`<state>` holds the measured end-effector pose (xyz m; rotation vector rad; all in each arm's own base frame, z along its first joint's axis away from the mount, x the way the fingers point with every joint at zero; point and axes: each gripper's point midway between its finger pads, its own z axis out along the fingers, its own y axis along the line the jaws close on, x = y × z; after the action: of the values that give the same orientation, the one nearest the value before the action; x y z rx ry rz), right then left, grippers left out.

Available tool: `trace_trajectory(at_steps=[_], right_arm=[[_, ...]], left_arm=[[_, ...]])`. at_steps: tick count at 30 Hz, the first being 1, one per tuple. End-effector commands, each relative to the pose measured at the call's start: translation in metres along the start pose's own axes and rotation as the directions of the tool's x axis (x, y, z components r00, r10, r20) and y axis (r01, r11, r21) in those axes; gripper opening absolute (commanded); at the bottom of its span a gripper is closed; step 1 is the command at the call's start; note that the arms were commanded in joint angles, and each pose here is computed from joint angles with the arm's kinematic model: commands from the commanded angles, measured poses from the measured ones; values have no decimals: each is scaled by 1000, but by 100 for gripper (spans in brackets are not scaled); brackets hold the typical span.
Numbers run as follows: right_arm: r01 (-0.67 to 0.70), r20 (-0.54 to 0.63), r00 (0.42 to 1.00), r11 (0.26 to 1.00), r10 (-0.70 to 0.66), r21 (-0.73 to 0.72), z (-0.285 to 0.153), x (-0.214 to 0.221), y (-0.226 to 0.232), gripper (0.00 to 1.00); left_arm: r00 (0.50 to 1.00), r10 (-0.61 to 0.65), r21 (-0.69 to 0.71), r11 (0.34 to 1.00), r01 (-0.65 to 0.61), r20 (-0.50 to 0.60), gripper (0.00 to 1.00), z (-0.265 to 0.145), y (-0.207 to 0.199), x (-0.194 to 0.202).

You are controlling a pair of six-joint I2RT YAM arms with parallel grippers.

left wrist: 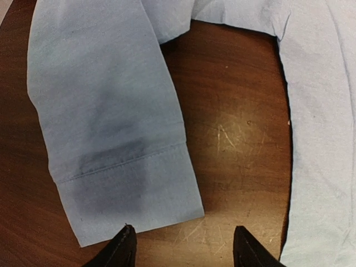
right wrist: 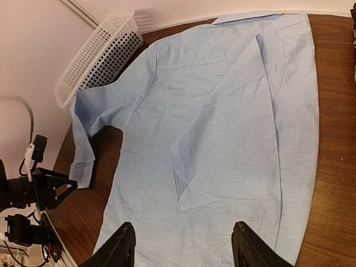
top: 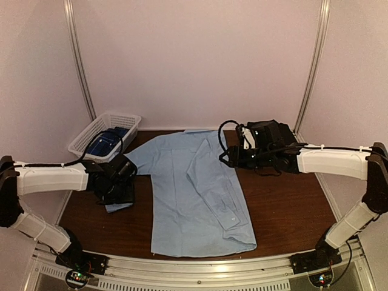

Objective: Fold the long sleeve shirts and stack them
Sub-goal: Pick up the sleeve from the center of the board, then pass from the left arm to the right

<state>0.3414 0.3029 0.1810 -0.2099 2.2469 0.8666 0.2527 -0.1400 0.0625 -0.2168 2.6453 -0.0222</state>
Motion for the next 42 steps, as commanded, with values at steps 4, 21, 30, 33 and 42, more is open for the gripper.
trace_trajectory(at_steps=[4, 21, 30, 33, 42], right_arm=[[-4, 11, 1000, 1000, 4, 6, -10, 4, 1, 61], [-21, -10, 1000, 1000, 21, -8, -11, 21, 3, 61], [15, -7, 1000, 1000, -15, -19, -7, 24, 21, 61], [33, -3, 999, 999, -33, -31, -5, 25, 31, 61], [86, 29, 996, 987, -83, -134, 6, 31, 87, 61]], left_arm=[[999, 34, -38, 999, -34, -15, 61, 28, 4, -10], [994, 60, -40, 997, -63, -89, 21, 58, -1, 5], [996, 85, 153, 985, -84, 0, 0, 5, -40, -36], [996, 87, 242, 966, -90, 23, 0, -18, -57, -49], [997, 19, 514, 856, -54, 73, 0, -94, -109, -86]])
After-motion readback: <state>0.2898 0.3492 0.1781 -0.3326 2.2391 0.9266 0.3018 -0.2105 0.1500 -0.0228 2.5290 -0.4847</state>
